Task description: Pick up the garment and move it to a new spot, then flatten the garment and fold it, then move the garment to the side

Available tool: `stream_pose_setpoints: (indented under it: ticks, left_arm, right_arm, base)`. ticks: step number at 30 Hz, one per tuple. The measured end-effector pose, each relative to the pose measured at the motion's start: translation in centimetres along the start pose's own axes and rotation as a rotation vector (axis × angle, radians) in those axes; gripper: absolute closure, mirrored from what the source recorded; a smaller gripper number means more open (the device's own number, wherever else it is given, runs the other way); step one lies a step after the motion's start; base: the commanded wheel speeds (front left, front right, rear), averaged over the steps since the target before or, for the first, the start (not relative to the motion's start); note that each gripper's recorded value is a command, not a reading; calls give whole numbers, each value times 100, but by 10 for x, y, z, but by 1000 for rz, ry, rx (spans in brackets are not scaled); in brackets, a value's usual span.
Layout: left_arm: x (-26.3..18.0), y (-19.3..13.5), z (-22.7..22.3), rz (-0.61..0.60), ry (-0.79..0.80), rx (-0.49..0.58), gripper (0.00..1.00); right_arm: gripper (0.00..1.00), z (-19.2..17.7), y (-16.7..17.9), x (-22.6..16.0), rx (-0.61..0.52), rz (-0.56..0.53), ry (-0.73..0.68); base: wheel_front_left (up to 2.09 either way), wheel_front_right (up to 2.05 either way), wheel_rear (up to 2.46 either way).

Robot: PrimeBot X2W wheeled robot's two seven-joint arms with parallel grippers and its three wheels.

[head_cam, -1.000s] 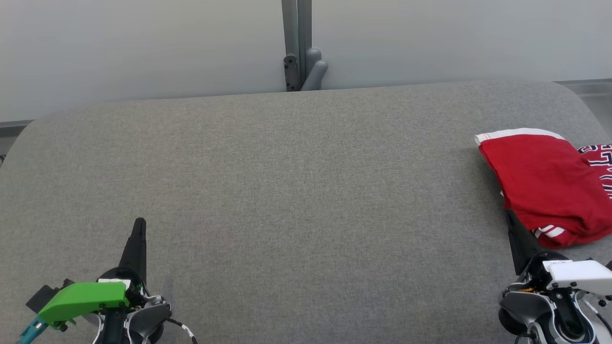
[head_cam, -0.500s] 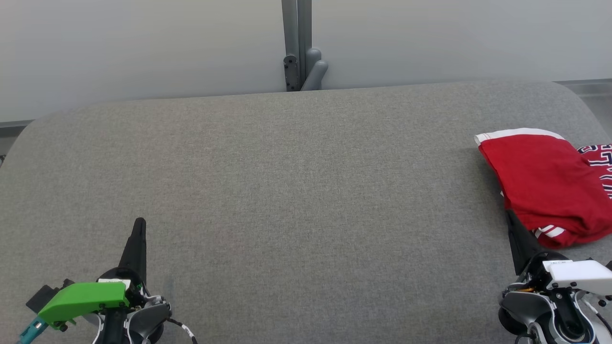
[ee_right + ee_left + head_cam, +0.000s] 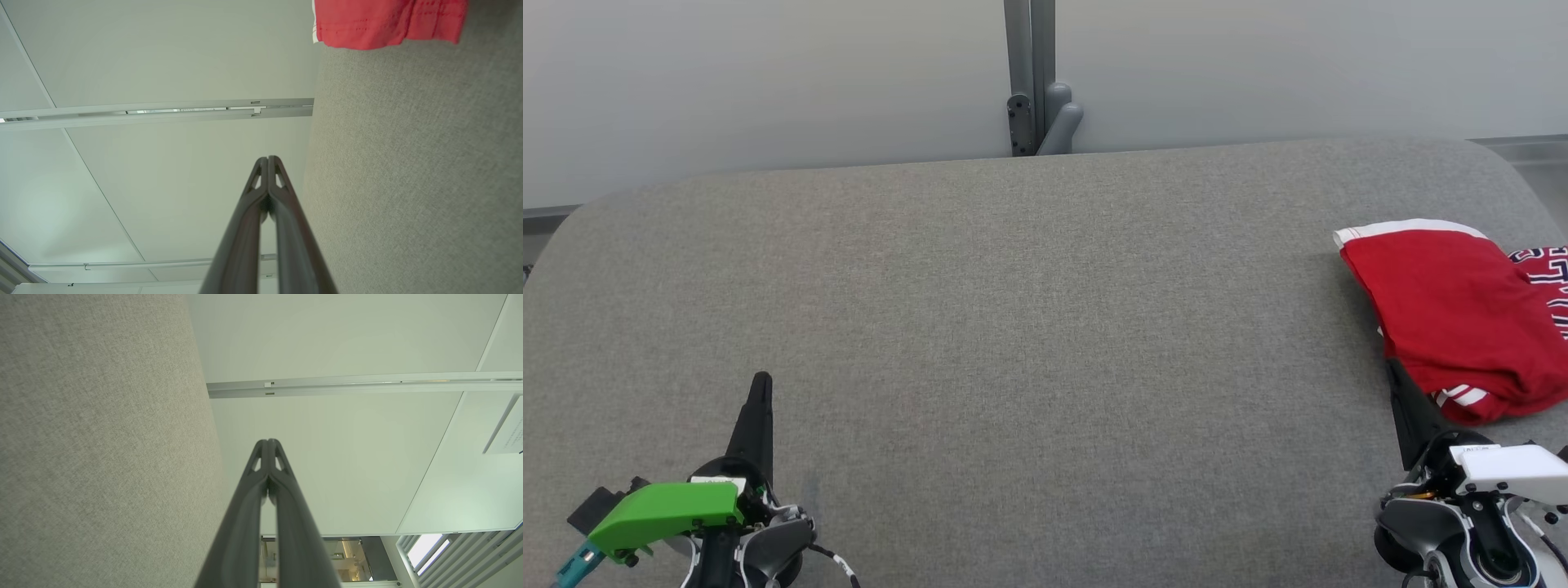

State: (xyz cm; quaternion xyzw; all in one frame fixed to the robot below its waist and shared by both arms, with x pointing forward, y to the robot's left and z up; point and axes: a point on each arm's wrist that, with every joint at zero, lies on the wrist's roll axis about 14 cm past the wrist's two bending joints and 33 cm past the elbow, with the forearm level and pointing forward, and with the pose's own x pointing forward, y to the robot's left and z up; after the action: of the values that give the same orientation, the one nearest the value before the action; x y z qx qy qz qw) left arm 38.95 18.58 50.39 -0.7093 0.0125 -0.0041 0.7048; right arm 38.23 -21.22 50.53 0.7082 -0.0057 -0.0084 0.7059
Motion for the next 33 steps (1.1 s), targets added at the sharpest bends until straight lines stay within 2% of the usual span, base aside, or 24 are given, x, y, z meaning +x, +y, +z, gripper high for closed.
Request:
stream_pose_setpoints:
  ticks: [33]
  left_arm:
    - [0, 0, 0, 0, 0, 0, 100]
  right_arm:
    - [100, 0, 0, 0, 0, 0, 0]
  base:
    - [0, 0, 0]
